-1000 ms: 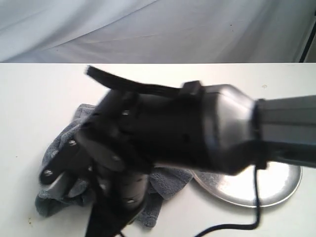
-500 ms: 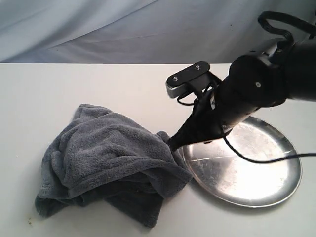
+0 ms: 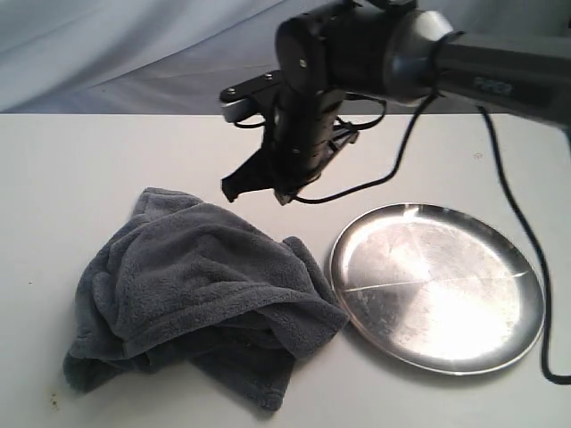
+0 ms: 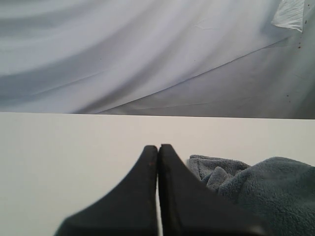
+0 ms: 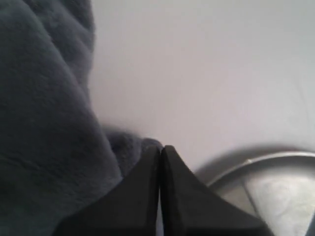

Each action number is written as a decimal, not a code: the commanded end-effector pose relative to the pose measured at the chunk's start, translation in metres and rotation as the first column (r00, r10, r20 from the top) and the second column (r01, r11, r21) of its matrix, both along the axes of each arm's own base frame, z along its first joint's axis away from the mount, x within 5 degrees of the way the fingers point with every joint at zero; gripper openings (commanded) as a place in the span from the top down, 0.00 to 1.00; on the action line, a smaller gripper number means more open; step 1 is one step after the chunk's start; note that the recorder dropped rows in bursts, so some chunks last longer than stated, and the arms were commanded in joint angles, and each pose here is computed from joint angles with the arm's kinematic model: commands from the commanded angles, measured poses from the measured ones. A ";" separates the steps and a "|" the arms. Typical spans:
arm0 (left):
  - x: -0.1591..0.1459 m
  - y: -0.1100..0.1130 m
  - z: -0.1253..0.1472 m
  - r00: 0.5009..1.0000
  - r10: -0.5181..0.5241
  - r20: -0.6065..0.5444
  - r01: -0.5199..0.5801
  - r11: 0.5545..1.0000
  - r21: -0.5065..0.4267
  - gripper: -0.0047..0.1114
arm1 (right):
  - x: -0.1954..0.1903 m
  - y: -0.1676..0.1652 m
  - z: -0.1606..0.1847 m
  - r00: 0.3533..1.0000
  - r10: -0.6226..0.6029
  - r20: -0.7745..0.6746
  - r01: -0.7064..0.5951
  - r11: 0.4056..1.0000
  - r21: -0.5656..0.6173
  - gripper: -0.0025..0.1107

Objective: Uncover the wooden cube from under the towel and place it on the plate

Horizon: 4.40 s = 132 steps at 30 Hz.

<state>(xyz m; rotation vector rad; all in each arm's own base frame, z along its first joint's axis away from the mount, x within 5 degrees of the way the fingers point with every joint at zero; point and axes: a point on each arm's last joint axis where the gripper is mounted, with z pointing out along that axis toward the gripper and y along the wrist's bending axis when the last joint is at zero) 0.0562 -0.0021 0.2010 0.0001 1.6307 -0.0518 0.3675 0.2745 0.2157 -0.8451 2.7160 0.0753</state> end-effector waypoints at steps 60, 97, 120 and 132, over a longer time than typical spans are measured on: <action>0.000 0.000 -0.001 1.000 0.000 0.001 0.000 1.000 -0.002 0.95 | -0.101 0.062 -0.053 0.944 0.265 0.195 -0.280 0.959 0.051 0.30; 0.000 0.000 -0.001 1.000 0.000 0.001 0.000 1.000 -0.002 0.95 | -0.127 0.037 0.139 0.720 0.085 0.689 -0.471 0.789 0.394 0.98; 0.000 0.000 -0.001 1.000 -0.001 0.001 0.001 1.000 0.002 0.95 | -0.008 -0.018 0.020 0.862 -0.051 0.504 -0.112 0.951 0.289 0.87; 0.000 0.000 -0.001 1.000 0.000 0.001 0.000 1.000 -0.002 0.95 | -0.008 -0.011 -0.005 0.897 -0.043 0.441 -0.095 0.953 0.288 0.12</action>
